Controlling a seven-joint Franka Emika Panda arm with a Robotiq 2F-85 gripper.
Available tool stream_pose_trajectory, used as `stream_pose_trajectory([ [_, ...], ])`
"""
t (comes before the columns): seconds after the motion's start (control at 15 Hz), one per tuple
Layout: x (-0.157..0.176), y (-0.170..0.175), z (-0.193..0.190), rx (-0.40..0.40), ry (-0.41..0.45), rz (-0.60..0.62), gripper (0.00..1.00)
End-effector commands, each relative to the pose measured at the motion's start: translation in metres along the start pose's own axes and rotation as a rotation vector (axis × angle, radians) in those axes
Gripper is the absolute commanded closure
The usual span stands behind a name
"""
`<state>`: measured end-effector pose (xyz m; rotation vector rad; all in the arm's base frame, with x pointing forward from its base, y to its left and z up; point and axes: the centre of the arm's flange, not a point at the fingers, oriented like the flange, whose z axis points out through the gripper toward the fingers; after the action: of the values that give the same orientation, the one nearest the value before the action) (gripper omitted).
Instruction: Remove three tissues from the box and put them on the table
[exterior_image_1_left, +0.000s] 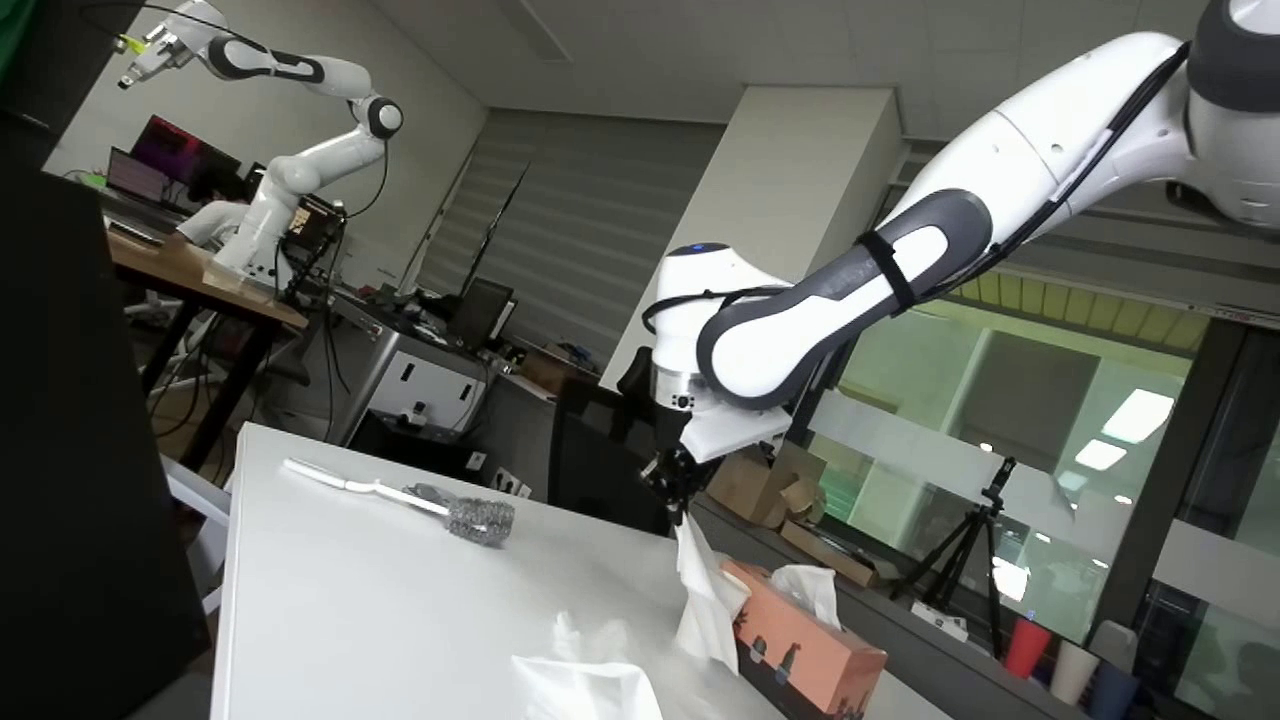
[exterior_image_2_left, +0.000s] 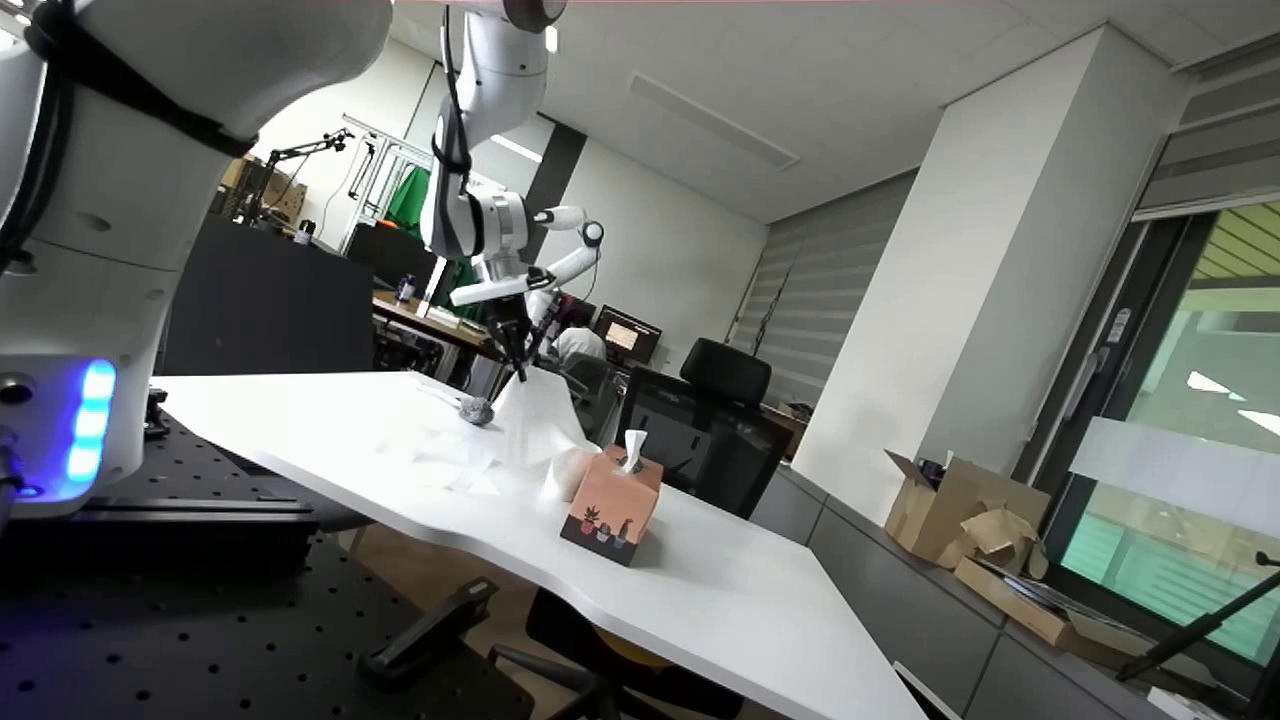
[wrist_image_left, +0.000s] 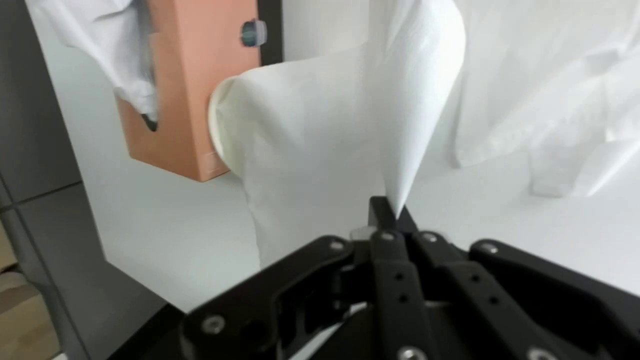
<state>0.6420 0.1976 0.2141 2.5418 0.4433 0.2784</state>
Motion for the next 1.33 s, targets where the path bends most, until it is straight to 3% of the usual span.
stream_pose_trajectory([
  [0.0,-0.023,-0.066,0.010,0.035,-0.042,-0.163,1.00],
  [0.33,-0.051,-0.141,0.019,0.094,-0.085,-0.356,1.00],
  [0.73,-0.069,-0.176,0.020,0.193,-0.081,-0.491,1.00],
  [0.8,-0.071,-0.179,0.019,0.209,-0.080,-0.500,0.76],
  [1.07,-0.069,-0.172,0.016,0.314,-0.077,-0.493,0.53],
  [1.27,-0.055,-0.143,0.006,0.413,-0.059,-0.428,0.33],
])
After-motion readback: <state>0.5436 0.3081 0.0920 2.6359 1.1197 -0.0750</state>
